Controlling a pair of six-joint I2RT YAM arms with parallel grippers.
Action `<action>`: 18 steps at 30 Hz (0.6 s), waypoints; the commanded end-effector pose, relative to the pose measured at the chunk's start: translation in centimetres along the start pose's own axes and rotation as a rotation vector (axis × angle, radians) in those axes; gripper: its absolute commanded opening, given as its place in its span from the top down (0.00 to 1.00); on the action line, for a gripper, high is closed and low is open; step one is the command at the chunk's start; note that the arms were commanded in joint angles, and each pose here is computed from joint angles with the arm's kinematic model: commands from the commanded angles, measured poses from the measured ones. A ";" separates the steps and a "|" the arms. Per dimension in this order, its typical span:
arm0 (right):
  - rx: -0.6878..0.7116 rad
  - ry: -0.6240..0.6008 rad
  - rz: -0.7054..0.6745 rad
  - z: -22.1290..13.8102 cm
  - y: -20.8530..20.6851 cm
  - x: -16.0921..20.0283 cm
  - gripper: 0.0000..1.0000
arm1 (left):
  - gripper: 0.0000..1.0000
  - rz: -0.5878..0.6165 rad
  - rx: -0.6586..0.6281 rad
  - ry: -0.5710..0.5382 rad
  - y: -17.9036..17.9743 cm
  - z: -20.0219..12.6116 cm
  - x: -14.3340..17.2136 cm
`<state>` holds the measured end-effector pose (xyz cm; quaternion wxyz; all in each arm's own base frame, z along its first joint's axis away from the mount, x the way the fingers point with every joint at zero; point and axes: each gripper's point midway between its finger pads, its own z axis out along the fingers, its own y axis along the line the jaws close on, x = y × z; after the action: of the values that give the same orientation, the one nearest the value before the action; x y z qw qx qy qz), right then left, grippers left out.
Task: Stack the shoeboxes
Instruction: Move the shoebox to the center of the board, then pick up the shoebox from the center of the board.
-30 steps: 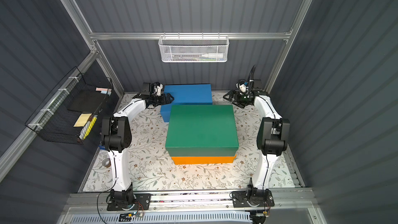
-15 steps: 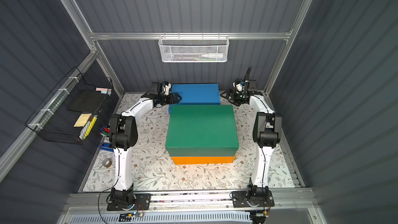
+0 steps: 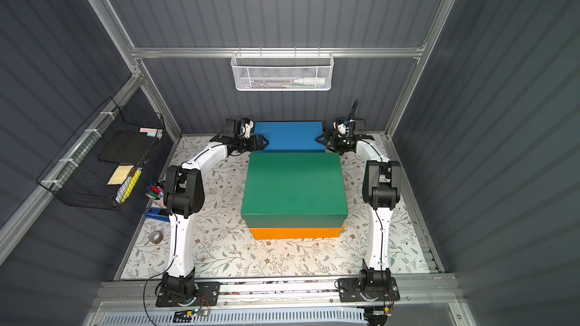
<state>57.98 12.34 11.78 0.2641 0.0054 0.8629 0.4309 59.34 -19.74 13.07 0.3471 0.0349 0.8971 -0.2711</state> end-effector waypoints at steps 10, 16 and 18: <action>-0.080 0.001 0.055 2.7 1.9 -0.8 0.05 | 0.00 -0.003 0.034 0.023 -1.2 1.1 0.7; -0.156 -0.007 0.047 1.7 4.7 -2.2 0.22 | 0.01 0.002 0.108 -0.003 -4.0 -0.3 -0.8; -0.184 -0.016 0.035 1.1 6.0 -2.7 0.23 | 0.00 0.014 0.123 -0.023 -5.0 -1.3 -1.7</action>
<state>60.01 13.82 12.26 0.2536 0.0414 0.8474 0.4647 59.48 -19.91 13.30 0.3455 0.0246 0.8959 -0.2780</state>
